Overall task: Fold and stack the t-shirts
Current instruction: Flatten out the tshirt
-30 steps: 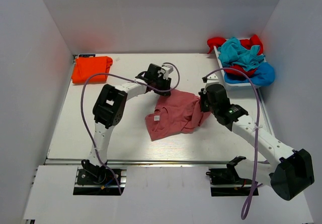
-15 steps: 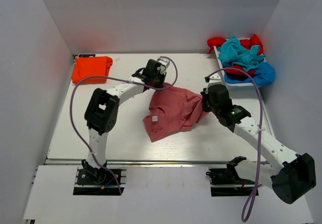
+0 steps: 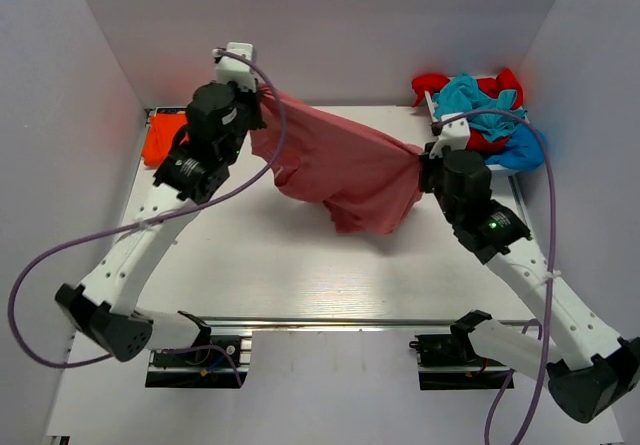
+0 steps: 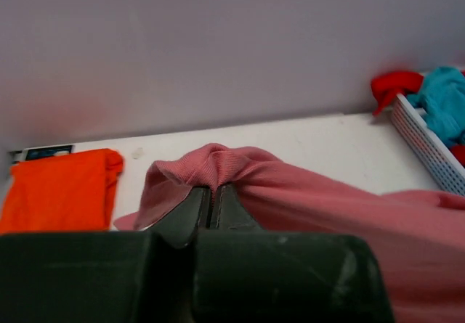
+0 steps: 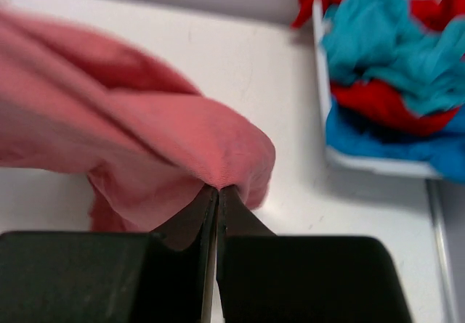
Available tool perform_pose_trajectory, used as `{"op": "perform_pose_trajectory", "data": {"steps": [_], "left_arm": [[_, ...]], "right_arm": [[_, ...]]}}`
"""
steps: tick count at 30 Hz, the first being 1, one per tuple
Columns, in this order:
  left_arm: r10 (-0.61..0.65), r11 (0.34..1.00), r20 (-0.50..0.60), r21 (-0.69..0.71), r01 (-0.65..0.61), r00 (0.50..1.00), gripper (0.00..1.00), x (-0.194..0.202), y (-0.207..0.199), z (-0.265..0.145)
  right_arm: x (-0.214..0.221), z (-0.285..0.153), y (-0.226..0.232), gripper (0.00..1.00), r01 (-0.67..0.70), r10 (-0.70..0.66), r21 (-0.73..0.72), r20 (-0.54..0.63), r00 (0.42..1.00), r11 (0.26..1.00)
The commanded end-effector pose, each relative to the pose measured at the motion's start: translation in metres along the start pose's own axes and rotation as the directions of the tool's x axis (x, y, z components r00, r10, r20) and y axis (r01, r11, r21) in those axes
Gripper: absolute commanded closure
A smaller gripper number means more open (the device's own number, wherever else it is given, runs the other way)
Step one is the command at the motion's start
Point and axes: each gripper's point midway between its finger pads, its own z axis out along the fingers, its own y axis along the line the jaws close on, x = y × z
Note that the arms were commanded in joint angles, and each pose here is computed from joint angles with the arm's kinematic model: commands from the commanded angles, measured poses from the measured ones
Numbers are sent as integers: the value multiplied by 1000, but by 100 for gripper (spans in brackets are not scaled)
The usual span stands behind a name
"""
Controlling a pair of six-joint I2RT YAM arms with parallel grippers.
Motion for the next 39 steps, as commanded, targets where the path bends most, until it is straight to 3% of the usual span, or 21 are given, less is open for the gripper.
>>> {"op": "perform_pose_trajectory", "data": {"steps": [1,7,13,20,23,30,33,37,38,39], "left_arm": [[38,978,69,-206,-23,997,100,-35,50,-33],[12,966,272,-250,58,962,100,-114,82,-104],[-40,995,459,-61,76,888,100,-171,77,-179],[-71,997,549,35,62,833,100,-209,78,-232],[-87,992,574,124,19,814,100,-220,64,-247],[-104,991,580,130,34,808,100,-228,65,-249],[-89,992,540,127,23,837,100,-214,58,-229],[-84,993,485,109,35,870,100,-185,50,-195],[-76,995,437,91,40,896,100,-163,47,-176],[-76,997,435,60,55,897,100,-156,50,-167]], "right_arm": [[-100,-33,-27,100,-9,-11,71,277,961,997],[-178,-77,-28,100,111,-112,28,441,891,993],[-244,-157,-20,100,254,-153,-66,643,750,965],[-270,-244,-13,100,373,-115,-149,793,598,916],[-270,-260,-7,100,415,-101,-178,817,568,892],[-268,-266,-5,100,419,-80,-194,829,553,887],[-264,-254,-1,100,414,-78,-200,822,564,888],[-242,-217,14,100,405,-68,-238,788,612,883],[-242,-213,14,100,395,-62,-235,790,609,888],[-222,-184,22,100,384,-71,-256,746,662,887]]}}
